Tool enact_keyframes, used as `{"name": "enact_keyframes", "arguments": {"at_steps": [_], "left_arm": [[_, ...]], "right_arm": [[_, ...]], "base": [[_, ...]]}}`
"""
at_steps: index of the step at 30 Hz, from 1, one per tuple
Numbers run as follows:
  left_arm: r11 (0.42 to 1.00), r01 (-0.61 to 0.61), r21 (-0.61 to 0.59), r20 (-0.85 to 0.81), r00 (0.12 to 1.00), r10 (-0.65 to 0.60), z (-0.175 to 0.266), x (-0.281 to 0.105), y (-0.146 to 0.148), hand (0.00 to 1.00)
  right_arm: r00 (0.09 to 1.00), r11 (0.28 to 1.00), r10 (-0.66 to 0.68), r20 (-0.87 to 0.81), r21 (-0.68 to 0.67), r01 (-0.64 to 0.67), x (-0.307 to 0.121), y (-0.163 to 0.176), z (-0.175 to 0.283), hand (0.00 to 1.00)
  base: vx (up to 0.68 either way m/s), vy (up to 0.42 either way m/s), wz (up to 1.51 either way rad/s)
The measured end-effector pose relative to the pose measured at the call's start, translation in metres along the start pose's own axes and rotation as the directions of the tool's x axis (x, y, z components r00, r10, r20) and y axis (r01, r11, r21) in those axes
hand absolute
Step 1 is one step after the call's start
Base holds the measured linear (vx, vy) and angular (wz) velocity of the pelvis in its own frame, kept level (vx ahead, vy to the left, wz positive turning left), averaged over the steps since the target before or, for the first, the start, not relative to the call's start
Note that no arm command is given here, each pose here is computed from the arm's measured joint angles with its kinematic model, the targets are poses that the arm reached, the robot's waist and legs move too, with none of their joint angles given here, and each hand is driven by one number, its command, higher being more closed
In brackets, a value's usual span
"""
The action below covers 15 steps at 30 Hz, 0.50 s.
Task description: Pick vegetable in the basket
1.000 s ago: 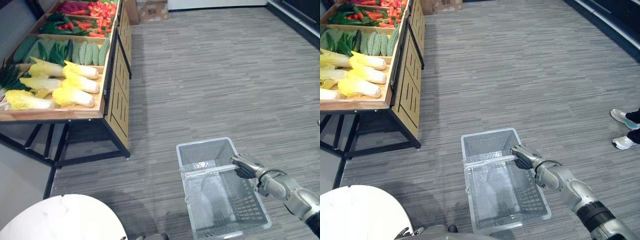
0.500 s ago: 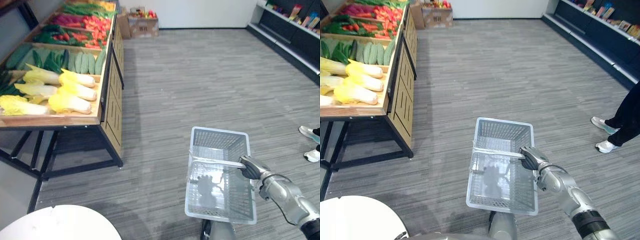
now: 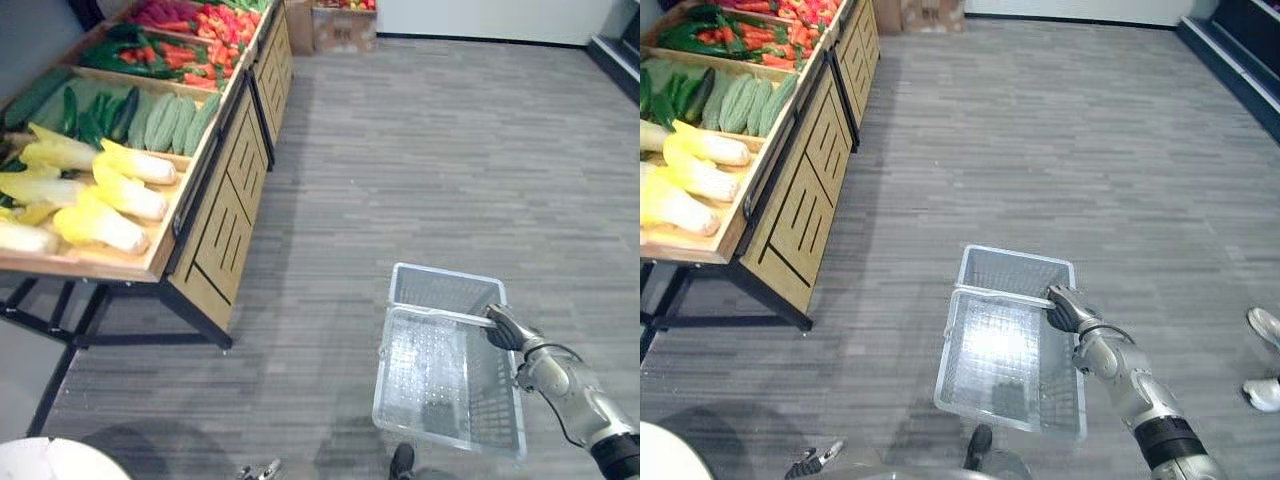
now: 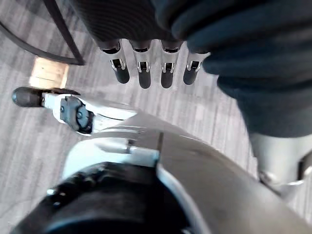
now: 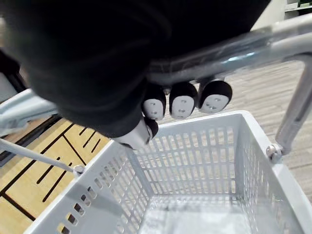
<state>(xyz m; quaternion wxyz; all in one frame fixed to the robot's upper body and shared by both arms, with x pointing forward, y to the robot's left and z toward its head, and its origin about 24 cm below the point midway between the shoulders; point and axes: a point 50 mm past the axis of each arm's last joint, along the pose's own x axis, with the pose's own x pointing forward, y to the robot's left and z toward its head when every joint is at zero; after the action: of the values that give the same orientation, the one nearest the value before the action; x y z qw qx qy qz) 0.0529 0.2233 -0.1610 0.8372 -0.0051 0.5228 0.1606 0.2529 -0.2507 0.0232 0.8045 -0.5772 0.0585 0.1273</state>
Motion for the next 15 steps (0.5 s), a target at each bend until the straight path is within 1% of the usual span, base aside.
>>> {"name": "enact_keyframes", "arguments": {"at_steps": [2,4,7,8,9,10,12,15], "left_arm": [[1.0,0.0,-0.001,0.015,1.0,0.0,0.003,0.0,0.0,0.0],[1.0,0.002,-0.001,0.037,0.999,-0.002,0.009,0.001,-0.001,0.0],[1.0,0.004,0.004,0.007,1.0,-0.004,0.0,-0.001,-0.002,0.0],[1.0,-0.003,0.01,0.0,1.0,0.003,0.001,0.0,0.001,0.0],[0.999,-0.018,0.028,0.027,0.999,0.017,0.008,0.002,0.007,0.0],[0.999,-0.026,0.045,0.047,0.999,0.024,0.014,0.003,0.011,0.0],[0.999,-0.036,0.029,0.035,0.999,0.035,0.012,0.003,0.012,0.0],[0.999,-0.04,0.011,0.002,0.999,0.04,0.002,0.0,0.011,0.0]], "right_arm": [[1.0,1.0,-0.005,-0.005,0.003,0.005,0.0,0.001,-0.001,1.0],[1.0,1.0,-0.014,-0.004,0.005,0.014,0.0,0.001,0.0,1.0],[1.0,1.0,-0.007,-0.014,0.007,0.008,-0.004,0.003,-0.003,1.0],[0.999,0.999,-0.014,-0.03,0.051,0.016,-0.003,0.009,-0.002,1.0],[1.0,0.998,-0.012,-0.028,0.069,0.014,-0.003,0.013,0.0,1.0],[0.999,0.998,-0.023,-0.024,0.066,0.025,-0.001,0.009,0.001,1.0],[0.999,0.997,-0.043,0.008,0.069,0.042,0.007,0.004,0.01,1.0],[0.997,0.997,-0.027,0.069,0.071,0.022,0.013,0.009,0.024,1.0]], "base": [[0.32,-0.02,0.02],[0.31,0.125,0.05],[0.33,0.232,0.29],[0.37,0.187,0.77],[0.43,0.15,0.95],[0.42,0.104,0.75],[0.3,0.099,0.28],[0.22,0.112,-0.03]]}}
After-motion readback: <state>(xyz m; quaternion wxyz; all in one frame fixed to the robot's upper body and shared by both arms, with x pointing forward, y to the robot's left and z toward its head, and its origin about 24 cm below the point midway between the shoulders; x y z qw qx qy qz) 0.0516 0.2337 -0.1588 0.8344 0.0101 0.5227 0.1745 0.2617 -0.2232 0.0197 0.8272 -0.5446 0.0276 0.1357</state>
